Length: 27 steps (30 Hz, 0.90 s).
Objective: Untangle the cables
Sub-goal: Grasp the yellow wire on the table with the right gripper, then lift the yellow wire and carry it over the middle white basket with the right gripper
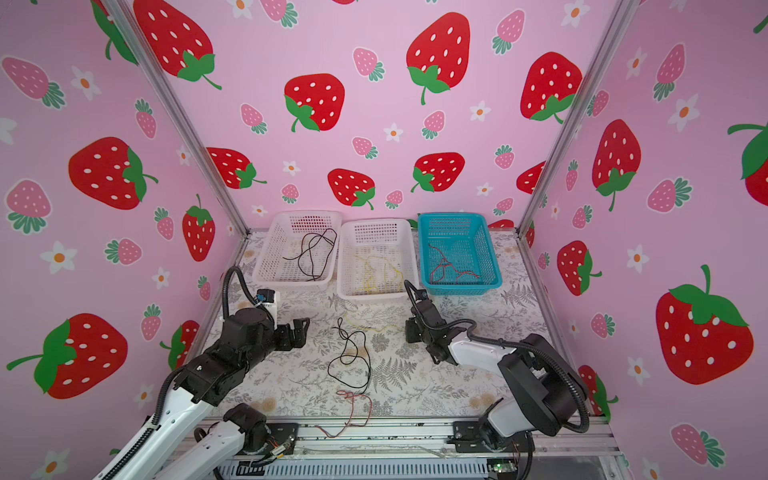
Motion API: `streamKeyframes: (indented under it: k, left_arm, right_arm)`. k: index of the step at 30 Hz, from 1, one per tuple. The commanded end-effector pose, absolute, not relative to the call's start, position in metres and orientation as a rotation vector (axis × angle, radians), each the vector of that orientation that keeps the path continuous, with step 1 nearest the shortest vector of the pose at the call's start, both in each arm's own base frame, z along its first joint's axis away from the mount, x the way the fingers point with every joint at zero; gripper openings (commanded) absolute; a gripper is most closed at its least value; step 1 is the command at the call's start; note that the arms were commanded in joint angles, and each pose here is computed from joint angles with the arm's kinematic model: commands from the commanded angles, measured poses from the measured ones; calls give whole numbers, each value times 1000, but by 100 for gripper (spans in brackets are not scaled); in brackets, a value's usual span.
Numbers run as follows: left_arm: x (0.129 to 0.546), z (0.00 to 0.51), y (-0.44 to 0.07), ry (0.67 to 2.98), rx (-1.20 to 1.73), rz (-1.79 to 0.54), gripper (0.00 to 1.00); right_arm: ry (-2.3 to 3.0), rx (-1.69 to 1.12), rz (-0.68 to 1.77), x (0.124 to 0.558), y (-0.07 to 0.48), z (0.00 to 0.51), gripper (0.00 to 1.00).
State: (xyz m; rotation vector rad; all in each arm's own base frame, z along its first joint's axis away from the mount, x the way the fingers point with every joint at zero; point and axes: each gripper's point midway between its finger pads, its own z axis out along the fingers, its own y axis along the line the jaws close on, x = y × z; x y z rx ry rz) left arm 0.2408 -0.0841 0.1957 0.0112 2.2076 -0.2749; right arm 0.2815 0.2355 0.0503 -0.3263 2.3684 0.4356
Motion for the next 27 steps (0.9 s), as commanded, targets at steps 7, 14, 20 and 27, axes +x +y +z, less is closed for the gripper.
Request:
streamKeyframes:
  k: [7,14,20,27]
  left_arm:
    - [240,193,-83,2219,21,-262,99]
    - [240,192,-83,2223,19,-259,99]
    - [241,191,-84,2229,22,-256,99]
    - [241,191,-83,2234,19,-249,99]
  right_arm:
    - [2356,-394,520,272,243,55,12]
    - [2353,-452,587,256,246,65,2]
    - [2328,-490,587,249,242,80,0]
    - [2245,-530,657,243,247,115,0]
